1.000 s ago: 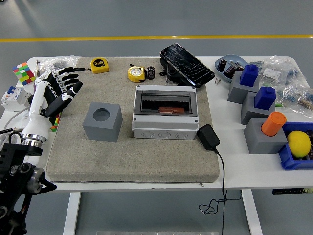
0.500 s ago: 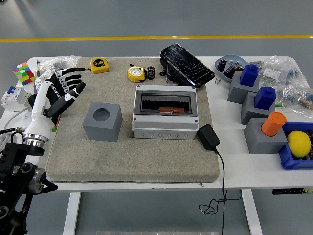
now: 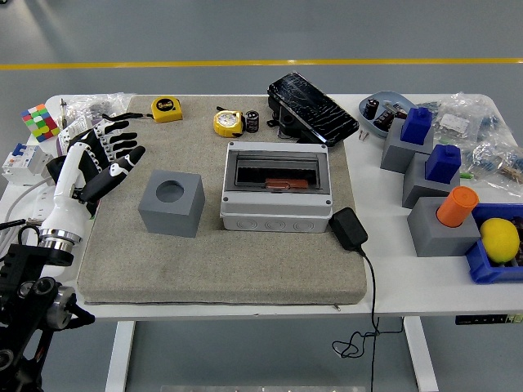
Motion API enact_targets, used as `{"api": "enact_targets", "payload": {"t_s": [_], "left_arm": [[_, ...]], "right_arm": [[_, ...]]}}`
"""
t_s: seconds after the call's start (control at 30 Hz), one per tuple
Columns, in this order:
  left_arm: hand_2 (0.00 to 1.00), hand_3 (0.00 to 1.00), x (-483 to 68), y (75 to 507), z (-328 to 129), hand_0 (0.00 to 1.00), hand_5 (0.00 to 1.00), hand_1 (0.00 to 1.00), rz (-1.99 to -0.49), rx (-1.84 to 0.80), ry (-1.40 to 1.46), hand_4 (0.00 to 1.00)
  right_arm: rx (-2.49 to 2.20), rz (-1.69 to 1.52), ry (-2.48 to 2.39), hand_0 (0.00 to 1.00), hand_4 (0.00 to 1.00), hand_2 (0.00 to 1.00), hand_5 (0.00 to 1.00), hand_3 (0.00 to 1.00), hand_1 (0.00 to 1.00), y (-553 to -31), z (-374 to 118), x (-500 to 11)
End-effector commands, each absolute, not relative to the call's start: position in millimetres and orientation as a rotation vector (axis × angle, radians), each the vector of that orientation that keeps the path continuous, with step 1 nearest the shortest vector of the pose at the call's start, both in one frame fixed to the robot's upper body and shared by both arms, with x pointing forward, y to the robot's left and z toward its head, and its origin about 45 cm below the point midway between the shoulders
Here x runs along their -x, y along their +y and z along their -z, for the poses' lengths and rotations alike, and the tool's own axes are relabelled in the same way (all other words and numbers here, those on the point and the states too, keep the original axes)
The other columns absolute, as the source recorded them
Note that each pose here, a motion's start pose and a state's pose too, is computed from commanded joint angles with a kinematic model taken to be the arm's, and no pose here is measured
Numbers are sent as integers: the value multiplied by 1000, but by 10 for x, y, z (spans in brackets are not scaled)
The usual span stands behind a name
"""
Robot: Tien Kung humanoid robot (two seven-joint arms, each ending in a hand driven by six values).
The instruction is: Fetch the battery,place it into the box,close the lid of the box
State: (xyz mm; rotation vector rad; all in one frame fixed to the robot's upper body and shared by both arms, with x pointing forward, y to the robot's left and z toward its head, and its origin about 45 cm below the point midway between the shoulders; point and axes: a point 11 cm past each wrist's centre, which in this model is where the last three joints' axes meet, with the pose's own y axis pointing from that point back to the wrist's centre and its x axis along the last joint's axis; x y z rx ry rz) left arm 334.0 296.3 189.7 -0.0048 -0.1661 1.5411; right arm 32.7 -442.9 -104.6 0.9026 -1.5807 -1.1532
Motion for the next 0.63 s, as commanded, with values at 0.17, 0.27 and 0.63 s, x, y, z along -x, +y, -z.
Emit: {"api": "enact_targets", "payload": {"t_s": [0.17,0.27,0.63], "left_arm": [[679,729,-3341,2957,-1919,601,410,677,-1537,9,-171,998],[679,729,-3335,2968,-1913,601,410,677,-1540,7,-170,998],[679,728,-3348,2959,-1936,601,405,675,-1537,13,-173,998]], "right_arm": [[-900,1157,-1579,744,998,722,565,722,712,-4424,1048,-315],[-902,1157,-1579,744,998,722,565,722,712,-4418,1051,-311],[-910,1156,-1579,744,998,722,566,721,712,-4404,1054,-332]]}}
